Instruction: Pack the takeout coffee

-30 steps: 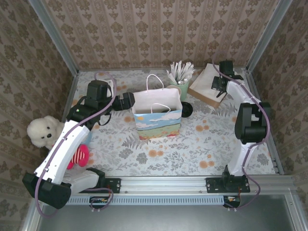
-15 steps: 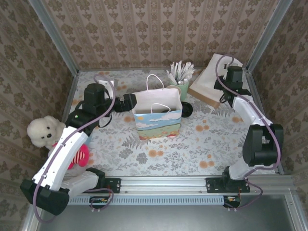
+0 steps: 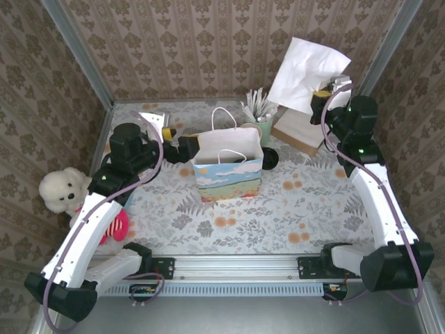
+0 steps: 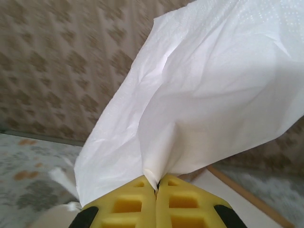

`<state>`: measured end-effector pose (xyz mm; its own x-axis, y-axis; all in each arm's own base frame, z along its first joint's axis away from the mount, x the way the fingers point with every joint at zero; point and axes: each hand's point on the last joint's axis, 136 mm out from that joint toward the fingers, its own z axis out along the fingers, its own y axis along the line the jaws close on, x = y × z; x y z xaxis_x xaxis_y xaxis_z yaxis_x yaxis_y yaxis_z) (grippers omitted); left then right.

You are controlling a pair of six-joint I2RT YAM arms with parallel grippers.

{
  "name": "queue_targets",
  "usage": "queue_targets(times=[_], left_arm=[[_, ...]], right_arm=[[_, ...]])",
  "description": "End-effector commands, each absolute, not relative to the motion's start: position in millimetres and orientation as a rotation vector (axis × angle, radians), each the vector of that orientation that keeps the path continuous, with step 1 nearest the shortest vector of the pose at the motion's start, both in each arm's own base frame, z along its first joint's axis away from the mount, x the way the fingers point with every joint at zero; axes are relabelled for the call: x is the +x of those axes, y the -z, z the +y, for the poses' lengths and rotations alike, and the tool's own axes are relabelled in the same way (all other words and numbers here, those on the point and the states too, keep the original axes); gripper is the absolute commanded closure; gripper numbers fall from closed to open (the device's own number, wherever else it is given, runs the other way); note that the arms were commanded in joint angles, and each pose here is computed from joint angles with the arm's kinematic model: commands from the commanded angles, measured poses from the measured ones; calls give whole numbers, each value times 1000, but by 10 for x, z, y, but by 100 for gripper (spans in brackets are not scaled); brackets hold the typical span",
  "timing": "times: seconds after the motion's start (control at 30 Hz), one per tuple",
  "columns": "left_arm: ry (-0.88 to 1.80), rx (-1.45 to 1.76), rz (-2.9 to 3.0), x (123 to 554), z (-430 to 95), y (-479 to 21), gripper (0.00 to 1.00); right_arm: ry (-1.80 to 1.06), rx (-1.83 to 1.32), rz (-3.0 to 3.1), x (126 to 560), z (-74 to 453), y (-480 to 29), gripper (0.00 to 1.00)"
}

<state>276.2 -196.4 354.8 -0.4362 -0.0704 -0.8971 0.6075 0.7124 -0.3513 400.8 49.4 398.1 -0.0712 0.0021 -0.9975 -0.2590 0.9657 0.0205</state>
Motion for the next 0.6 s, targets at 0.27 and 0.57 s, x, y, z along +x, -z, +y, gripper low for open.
queue_targets(times=[0.27,0.57], left_arm=[[918,449,1891,2891,-2284,-3698,0],[834,279,1960,2975,-2081,-3541,0]], right_arm=[[-332,-636,1355,3138,1486,-4803,100],[-248,-893,1300,2941,1945,-4669,100]])
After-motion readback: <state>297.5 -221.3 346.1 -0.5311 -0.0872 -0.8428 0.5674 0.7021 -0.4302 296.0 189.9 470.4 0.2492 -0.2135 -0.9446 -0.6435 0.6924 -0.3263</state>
